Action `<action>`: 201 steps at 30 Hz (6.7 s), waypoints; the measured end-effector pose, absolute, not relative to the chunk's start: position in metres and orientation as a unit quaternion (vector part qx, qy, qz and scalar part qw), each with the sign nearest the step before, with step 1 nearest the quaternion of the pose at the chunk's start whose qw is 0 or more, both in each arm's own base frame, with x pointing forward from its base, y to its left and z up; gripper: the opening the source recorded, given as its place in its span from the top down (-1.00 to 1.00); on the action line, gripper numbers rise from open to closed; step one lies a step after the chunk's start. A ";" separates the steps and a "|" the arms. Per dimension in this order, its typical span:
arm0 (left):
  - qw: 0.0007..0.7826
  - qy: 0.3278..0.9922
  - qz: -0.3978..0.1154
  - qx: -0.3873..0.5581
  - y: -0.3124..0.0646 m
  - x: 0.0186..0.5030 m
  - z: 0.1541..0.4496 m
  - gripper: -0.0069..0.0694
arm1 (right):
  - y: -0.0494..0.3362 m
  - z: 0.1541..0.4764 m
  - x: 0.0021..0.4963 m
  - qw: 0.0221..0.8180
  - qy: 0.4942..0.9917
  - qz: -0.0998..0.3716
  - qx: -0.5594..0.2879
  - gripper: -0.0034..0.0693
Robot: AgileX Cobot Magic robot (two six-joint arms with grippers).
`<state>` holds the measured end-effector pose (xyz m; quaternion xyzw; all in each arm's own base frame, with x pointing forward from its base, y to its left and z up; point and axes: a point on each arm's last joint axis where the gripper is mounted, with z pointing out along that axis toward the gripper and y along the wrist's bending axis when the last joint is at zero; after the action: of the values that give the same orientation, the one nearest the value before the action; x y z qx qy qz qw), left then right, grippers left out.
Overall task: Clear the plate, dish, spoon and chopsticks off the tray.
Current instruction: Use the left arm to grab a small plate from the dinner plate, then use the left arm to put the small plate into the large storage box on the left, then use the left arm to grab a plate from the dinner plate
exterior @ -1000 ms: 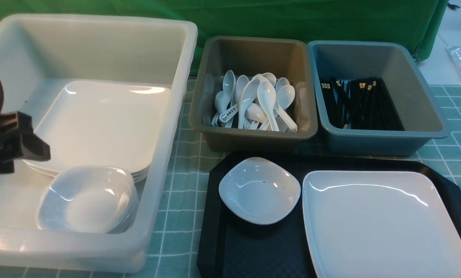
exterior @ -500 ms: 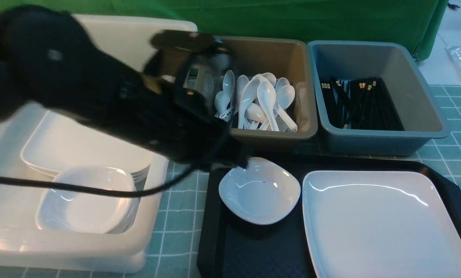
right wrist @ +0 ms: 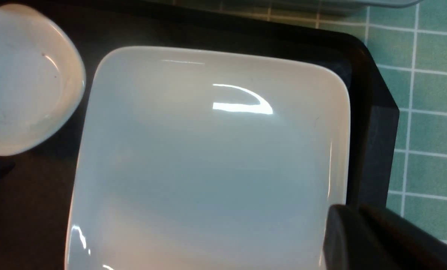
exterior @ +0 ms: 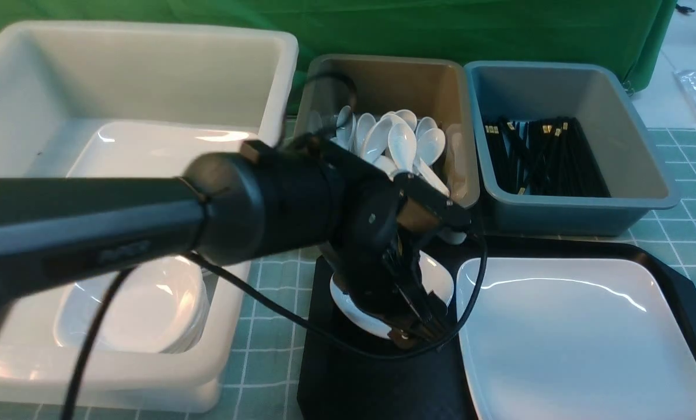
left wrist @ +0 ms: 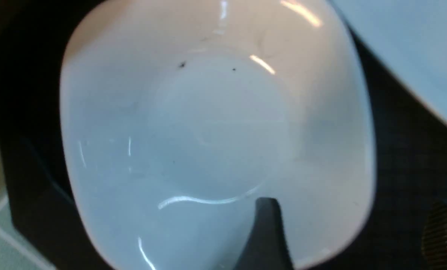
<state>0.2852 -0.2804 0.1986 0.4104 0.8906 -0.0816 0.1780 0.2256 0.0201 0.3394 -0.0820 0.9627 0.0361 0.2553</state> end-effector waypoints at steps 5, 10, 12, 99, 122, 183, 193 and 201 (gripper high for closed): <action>0.180 0.880 -0.066 0.434 -0.284 0.291 0.181 -0.66 | 0.020 0.339 0.225 0.254 0.963 0.036 -0.082 0.70; 0.178 0.873 -0.042 0.453 -0.283 0.295 0.169 -0.48 | 0.020 0.339 0.225 0.254 0.963 0.036 -0.082 0.67; 0.179 0.872 -0.039 0.453 -0.283 0.296 0.168 -0.41 | 0.020 0.339 0.225 0.254 0.963 0.036 -0.082 0.67; 0.259 0.922 -0.142 0.251 -0.155 0.229 0.331 0.70 | 0.005 0.225 0.241 0.098 0.994 -0.043 -0.015 0.39; 0.149 0.914 -0.197 0.322 -0.273 0.220 0.229 0.68 | 0.033 0.223 0.246 0.135 0.990 -0.015 -0.040 0.38; 0.180 0.933 -0.244 0.195 -0.328 0.344 0.152 0.43 | 0.030 0.292 0.200 0.266 0.962 -0.002 -0.062 0.31; 0.224 0.912 -0.239 0.248 -0.314 0.329 0.229 0.68 | 0.030 0.292 0.200 0.266 0.962 -0.004 -0.068 0.31; 0.278 0.888 -0.220 0.292 -0.295 0.314 0.286 0.76 | 0.030 0.292 0.200 0.266 0.962 -0.004 -0.068 0.30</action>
<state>0.3142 -0.2954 0.2857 0.2924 0.8881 -0.2198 0.2782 0.2002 0.0298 0.2921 -0.0680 0.9615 -0.0038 0.2661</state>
